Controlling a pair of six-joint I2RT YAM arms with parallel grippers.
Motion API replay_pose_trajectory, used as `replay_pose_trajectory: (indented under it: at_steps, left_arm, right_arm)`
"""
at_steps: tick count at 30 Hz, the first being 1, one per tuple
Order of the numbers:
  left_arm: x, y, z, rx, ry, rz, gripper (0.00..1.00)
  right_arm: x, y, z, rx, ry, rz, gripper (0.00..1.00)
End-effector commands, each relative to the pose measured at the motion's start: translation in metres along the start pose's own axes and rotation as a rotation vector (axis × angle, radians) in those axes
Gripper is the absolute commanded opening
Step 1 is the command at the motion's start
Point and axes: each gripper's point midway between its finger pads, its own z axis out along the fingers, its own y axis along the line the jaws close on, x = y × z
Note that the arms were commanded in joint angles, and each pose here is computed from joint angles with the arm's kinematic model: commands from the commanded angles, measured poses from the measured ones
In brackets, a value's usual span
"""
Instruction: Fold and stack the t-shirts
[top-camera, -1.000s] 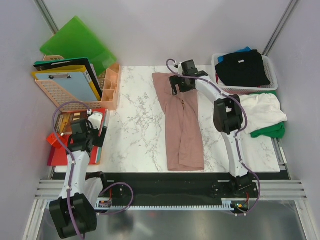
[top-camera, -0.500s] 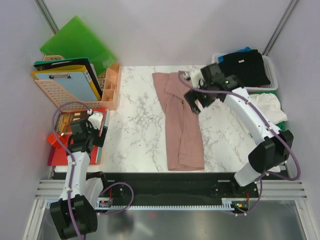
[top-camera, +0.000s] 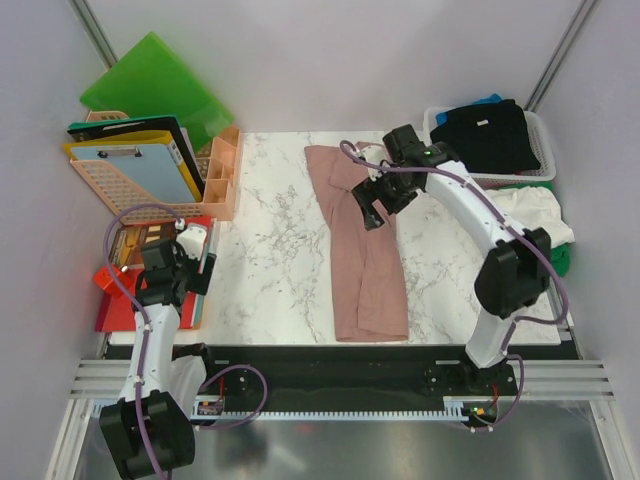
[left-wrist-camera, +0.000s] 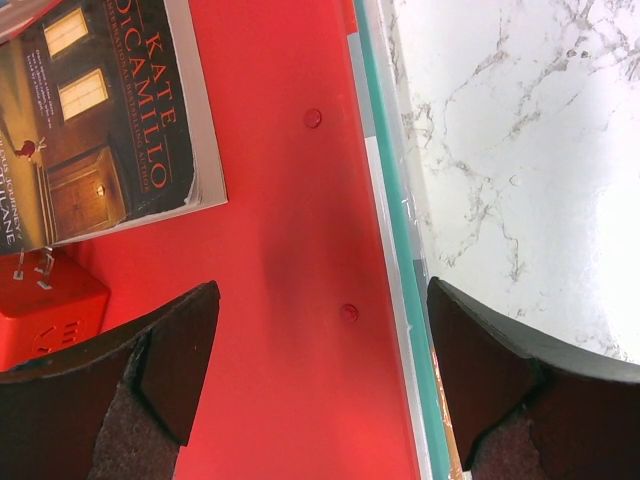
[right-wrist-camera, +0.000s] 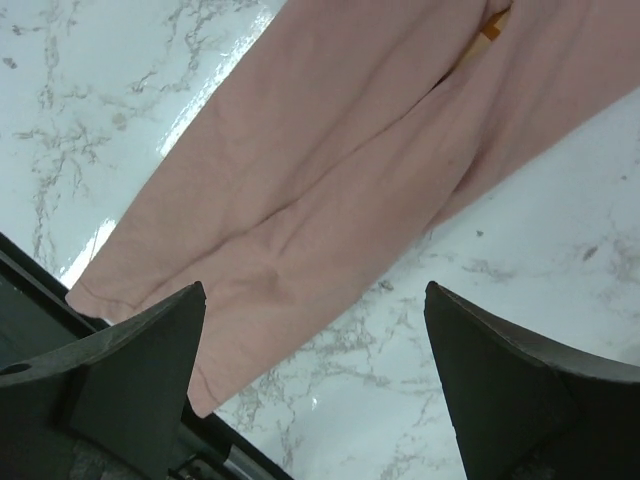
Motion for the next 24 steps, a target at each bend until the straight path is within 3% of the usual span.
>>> replay_pose_trajectory:
  at_steps: [1, 8, 14, 24]
  left_arm:
    - [-0.008, 0.003, -0.003, -0.005, -0.030, 0.003, 0.92]
    - [-0.007, 0.002, -0.002, 0.003, -0.019, 0.009, 0.91]
    - [-0.010, 0.006, -0.004, -0.009, -0.021, 0.016, 0.92]
    - [-0.006, 0.003, 0.002, 0.003, -0.007, 0.007, 0.91]
  right_arm:
    - [-0.001, -0.007, 0.049, -0.042, 0.047, 0.060, 0.98]
    - [-0.052, -0.049, 0.107, 0.047, -0.011, 0.106, 0.98]
    - [-0.091, -0.062, 0.122, 0.070, -0.071, 0.140, 0.98]
    - [-0.061, -0.082, 0.156, 0.166, 0.007, 0.177, 0.98]
